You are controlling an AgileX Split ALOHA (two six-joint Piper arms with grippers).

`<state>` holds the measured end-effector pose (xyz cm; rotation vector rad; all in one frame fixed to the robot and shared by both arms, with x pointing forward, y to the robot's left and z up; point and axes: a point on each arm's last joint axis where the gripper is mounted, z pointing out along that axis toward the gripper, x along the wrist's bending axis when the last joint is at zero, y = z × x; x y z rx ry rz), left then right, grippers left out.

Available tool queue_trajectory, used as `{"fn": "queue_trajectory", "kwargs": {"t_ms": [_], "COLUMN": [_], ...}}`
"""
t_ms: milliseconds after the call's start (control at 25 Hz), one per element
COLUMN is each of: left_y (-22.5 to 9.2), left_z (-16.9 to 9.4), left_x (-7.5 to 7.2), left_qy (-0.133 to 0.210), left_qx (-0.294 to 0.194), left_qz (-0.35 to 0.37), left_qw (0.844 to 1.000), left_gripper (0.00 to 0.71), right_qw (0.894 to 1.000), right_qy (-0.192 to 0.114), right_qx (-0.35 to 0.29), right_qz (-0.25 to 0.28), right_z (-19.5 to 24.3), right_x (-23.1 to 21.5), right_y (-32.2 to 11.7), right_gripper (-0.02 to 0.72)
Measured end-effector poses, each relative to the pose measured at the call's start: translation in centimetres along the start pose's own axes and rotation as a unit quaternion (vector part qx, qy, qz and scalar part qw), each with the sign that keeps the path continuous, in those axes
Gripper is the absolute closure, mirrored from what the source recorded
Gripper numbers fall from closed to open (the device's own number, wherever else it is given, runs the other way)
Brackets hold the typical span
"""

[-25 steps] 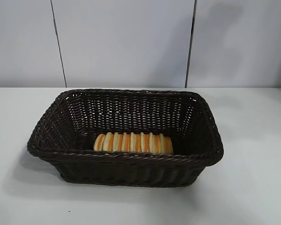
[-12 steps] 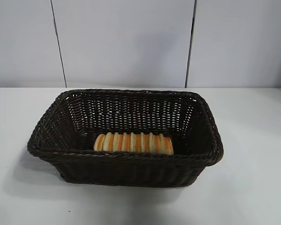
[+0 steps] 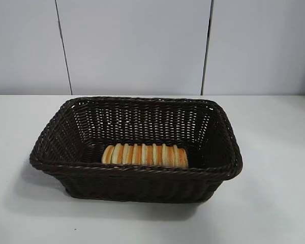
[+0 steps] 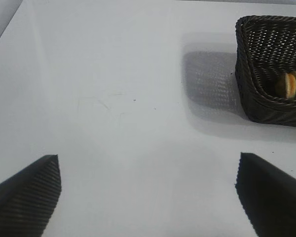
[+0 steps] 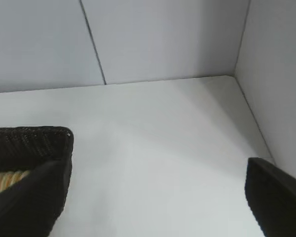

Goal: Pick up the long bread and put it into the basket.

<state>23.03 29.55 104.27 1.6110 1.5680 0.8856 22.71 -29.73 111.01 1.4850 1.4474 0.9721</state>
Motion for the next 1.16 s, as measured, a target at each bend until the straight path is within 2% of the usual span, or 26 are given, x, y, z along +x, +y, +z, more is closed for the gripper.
{"fn": "queue_trajectory", "kwargs": {"t_ms": [120,480,1160], "left_y": [0.0,0.0,-0.1], "left_z": [0.0,0.0,0.1], "left_x": [0.0,0.0,0.0], "left_qy": [0.0,0.0,0.0], "left_qx": [0.0,0.0,0.002], "left_qz": [0.0,0.0,0.0], "left_qw": [1.0,1.0,1.0], "left_gripper": [0.015,0.015,0.014], "right_qw": [1.0,0.998,0.998], "right_qy": [0.0,0.002,0.002], "right_qx": [-0.009,0.068,0.069], "right_qz": [0.0,0.0,0.0], "right_z": [0.1,2.8,3.1], "right_x": [0.1,0.1,0.1], "right_y": [-2.7,-5.9,-6.1], "right_gripper": [0.009,0.009,0.009]}}
